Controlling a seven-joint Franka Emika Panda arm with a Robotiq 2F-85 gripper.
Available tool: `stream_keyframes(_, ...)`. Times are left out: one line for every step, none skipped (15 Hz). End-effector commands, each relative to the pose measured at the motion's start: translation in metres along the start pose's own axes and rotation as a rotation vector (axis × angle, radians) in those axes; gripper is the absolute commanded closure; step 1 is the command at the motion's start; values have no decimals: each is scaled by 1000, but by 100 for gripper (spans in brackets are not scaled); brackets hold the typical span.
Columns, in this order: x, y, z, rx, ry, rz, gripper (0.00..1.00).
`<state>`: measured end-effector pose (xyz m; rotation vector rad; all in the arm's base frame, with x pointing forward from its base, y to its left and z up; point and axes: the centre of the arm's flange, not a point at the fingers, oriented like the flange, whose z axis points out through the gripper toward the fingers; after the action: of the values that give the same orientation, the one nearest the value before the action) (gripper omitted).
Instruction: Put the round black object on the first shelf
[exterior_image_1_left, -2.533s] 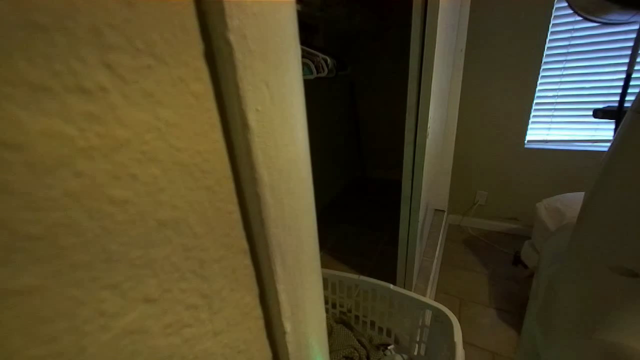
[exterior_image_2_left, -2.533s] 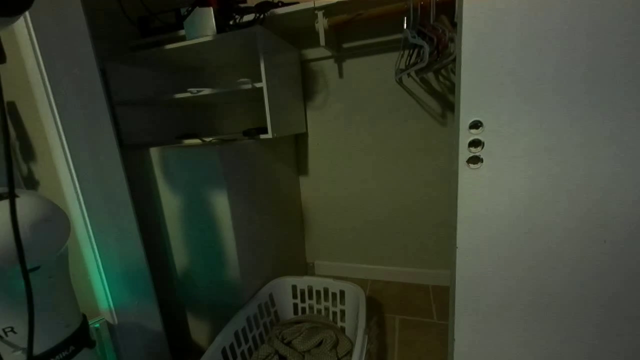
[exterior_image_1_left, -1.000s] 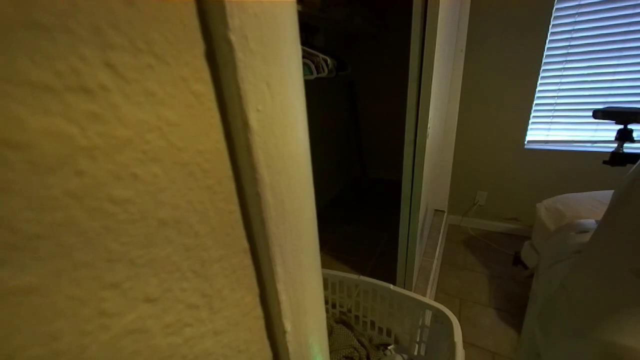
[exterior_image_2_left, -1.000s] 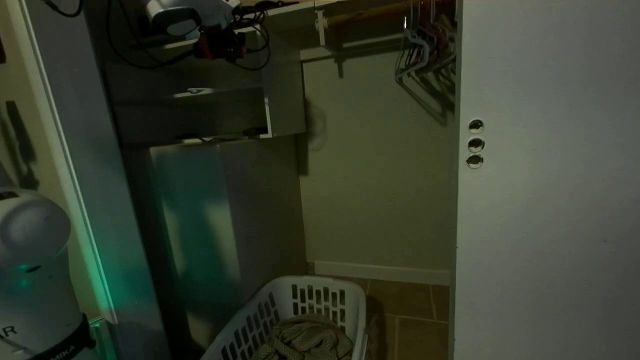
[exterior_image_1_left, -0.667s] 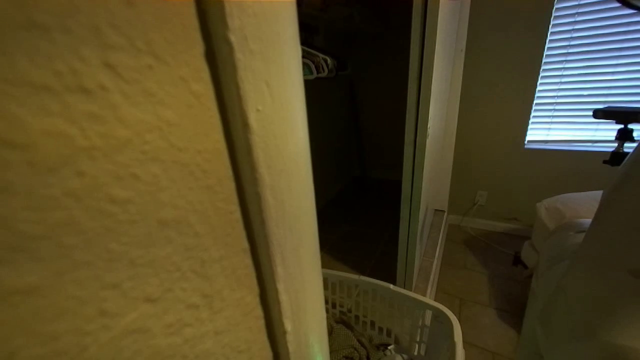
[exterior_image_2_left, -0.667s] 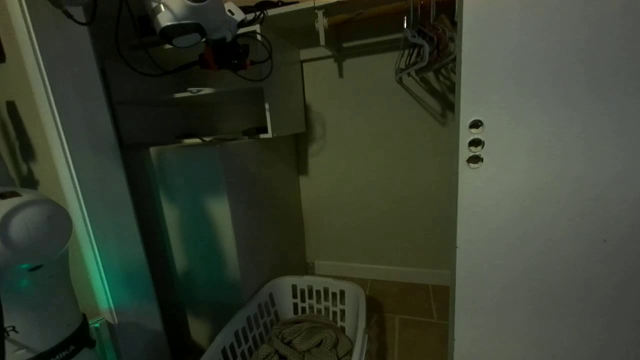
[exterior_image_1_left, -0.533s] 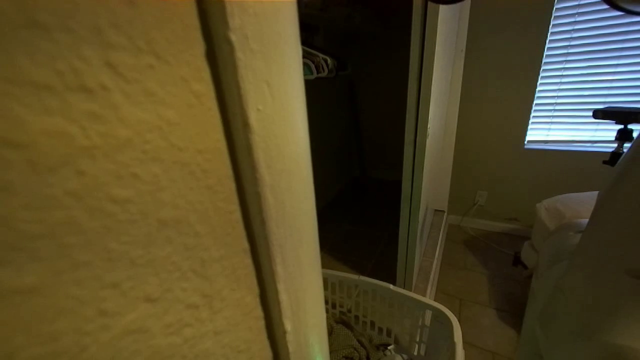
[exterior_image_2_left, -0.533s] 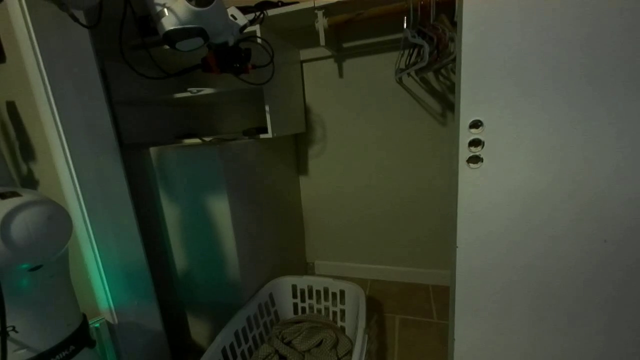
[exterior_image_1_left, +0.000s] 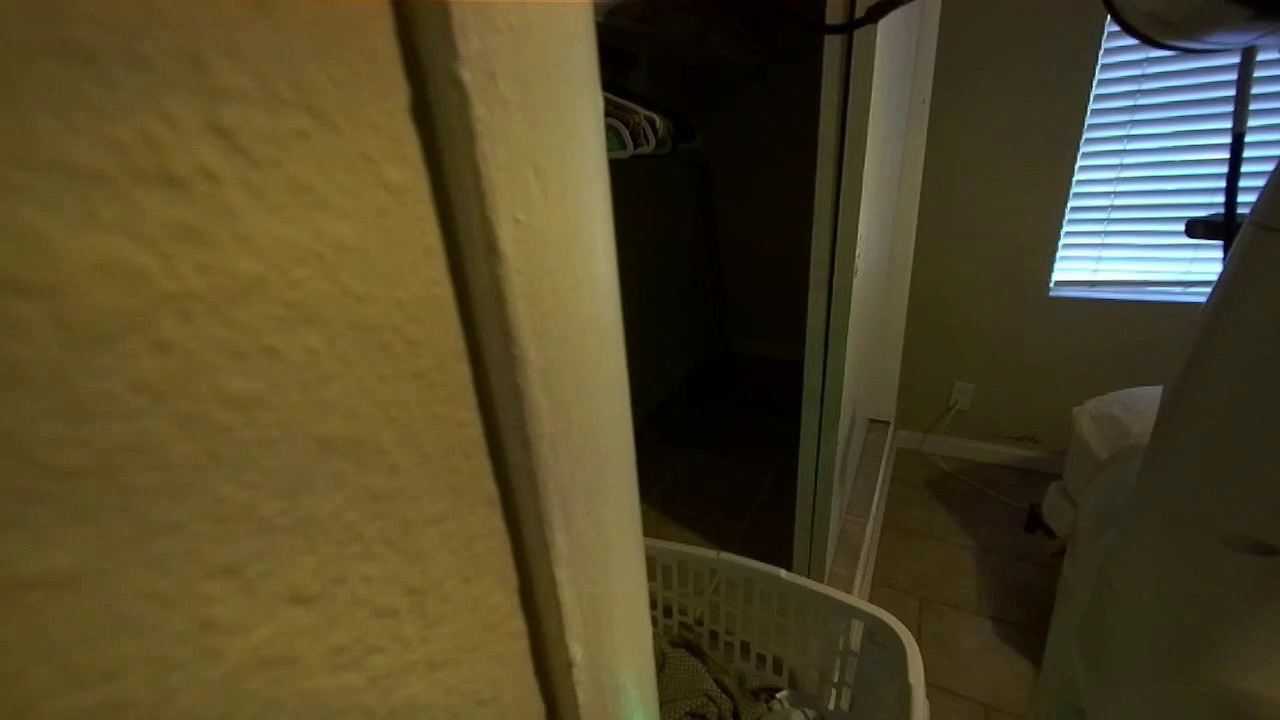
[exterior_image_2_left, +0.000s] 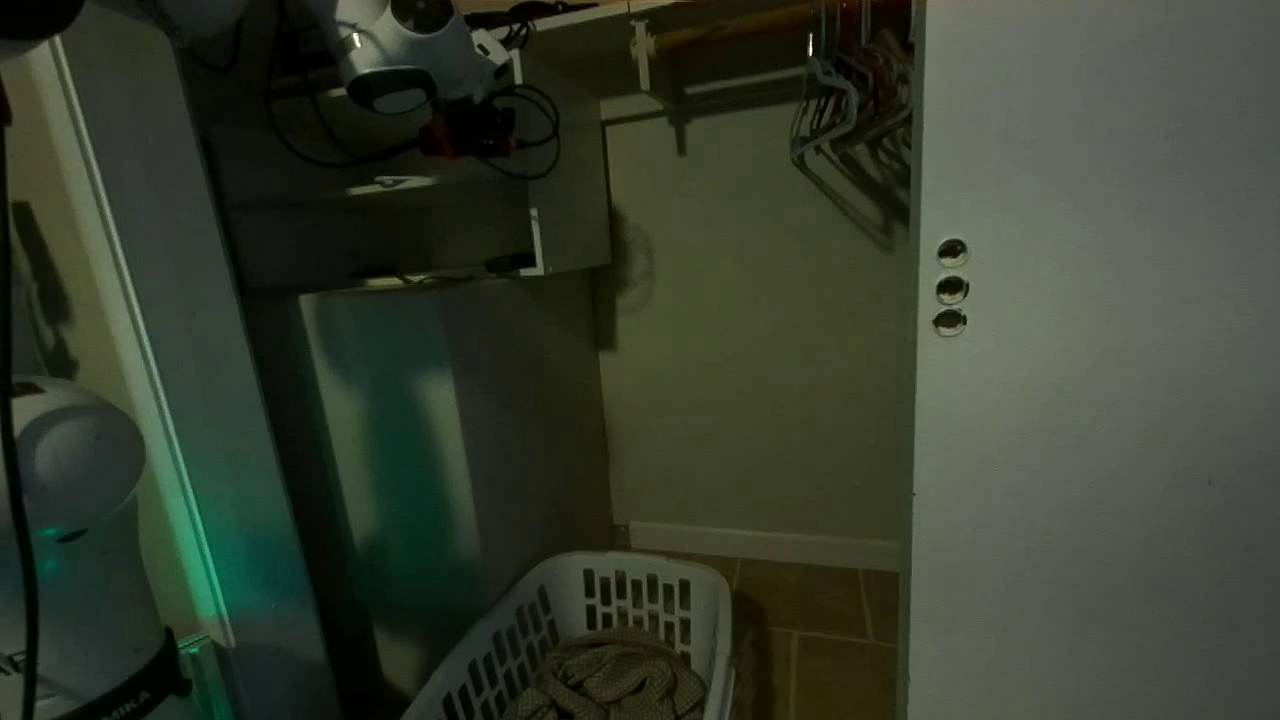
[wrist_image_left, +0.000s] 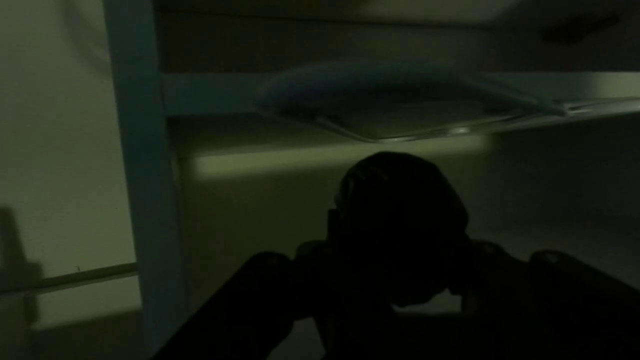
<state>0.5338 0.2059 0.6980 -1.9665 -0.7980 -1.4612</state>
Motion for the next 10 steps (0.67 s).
stream_keyframes(8,5,16,-10,9,-23,80)
stream_keyframes(7,6,17,-10,8,-20,80)
stream_keyframes(6,7,18,-9,8,-16,80)
stream_keyframes(6,8,19,-11,6,-17,80)
stream_keyframes(6,8,20,-10,6,-16,80)
stream_keyframes(6,9,20,-10,7,-15,80)
stream_keyframes(7,9,20,-10,7,-16,80)
stream_keyframes(7,9,21,-9,6,-15,80)
stream_keyframes(6,9,22,-9,6,-16,80)
stream_keyframes(6,9,22,-8,4,-16,80)
